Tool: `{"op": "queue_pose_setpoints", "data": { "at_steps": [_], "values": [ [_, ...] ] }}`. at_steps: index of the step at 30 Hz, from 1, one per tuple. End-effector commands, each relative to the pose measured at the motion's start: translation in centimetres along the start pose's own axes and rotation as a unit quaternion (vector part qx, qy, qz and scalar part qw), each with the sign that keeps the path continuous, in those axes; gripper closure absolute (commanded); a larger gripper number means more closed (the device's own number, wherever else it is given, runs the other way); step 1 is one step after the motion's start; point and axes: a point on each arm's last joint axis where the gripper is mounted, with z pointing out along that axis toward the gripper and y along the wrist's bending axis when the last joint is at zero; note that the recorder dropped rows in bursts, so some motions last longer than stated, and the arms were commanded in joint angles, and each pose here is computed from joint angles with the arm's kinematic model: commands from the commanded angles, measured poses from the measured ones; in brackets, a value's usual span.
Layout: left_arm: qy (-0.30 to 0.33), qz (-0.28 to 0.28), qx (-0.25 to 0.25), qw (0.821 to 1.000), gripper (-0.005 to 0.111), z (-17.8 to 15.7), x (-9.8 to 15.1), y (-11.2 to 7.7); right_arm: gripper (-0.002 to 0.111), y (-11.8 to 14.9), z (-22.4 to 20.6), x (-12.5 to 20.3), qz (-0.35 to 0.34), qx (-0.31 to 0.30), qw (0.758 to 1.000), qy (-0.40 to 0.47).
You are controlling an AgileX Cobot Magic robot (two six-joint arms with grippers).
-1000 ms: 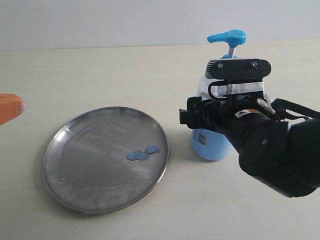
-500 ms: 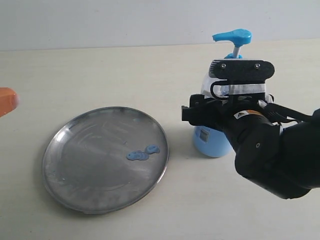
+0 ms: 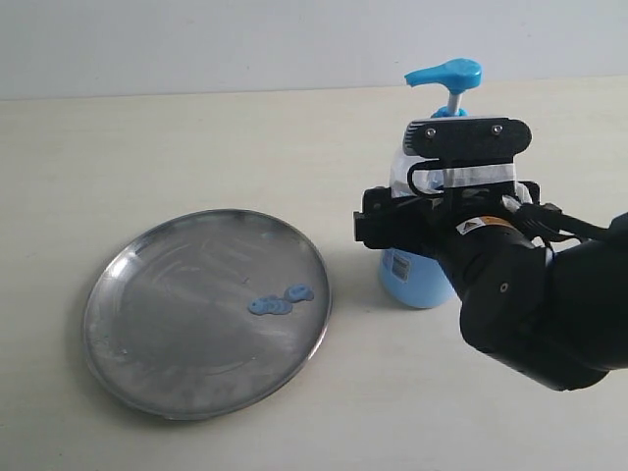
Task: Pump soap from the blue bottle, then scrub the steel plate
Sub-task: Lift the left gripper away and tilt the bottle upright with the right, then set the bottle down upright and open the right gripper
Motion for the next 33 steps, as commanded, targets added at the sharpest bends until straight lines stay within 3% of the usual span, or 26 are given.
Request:
{"op": "queue_pose_setpoints", "data": {
  "at_steps": [1, 6, 25, 33],
  "values": [
    [-0.026, 0.008, 0.001, 1.0, 0.107, -0.5, 0.4, -0.1, 0.006, 0.0, 0.0, -0.1, -0.006, -0.001, 1.0, -0.009],
    [-0.033, 0.014, -0.001, 0.999, 0.107, -0.8, 0.5, -0.1, 0.006, 0.1, -0.2, -0.2, -0.035, -0.008, 0.999, -0.003],
    [-0.036, 0.014, 0.0, 0.999, 0.107, -0.8, 0.4, -0.1, 0.006, -1.0, -3.7, -4.4, -0.026, -0.035, 0.998, -0.037],
    [-0.036, 0.014, 0.0, 0.999, 0.107, -0.8, 0.4, -0.1, 0.006, -0.9, -5.2, -5.2, -0.039, -0.085, 0.995, -0.023]
  ]
}}
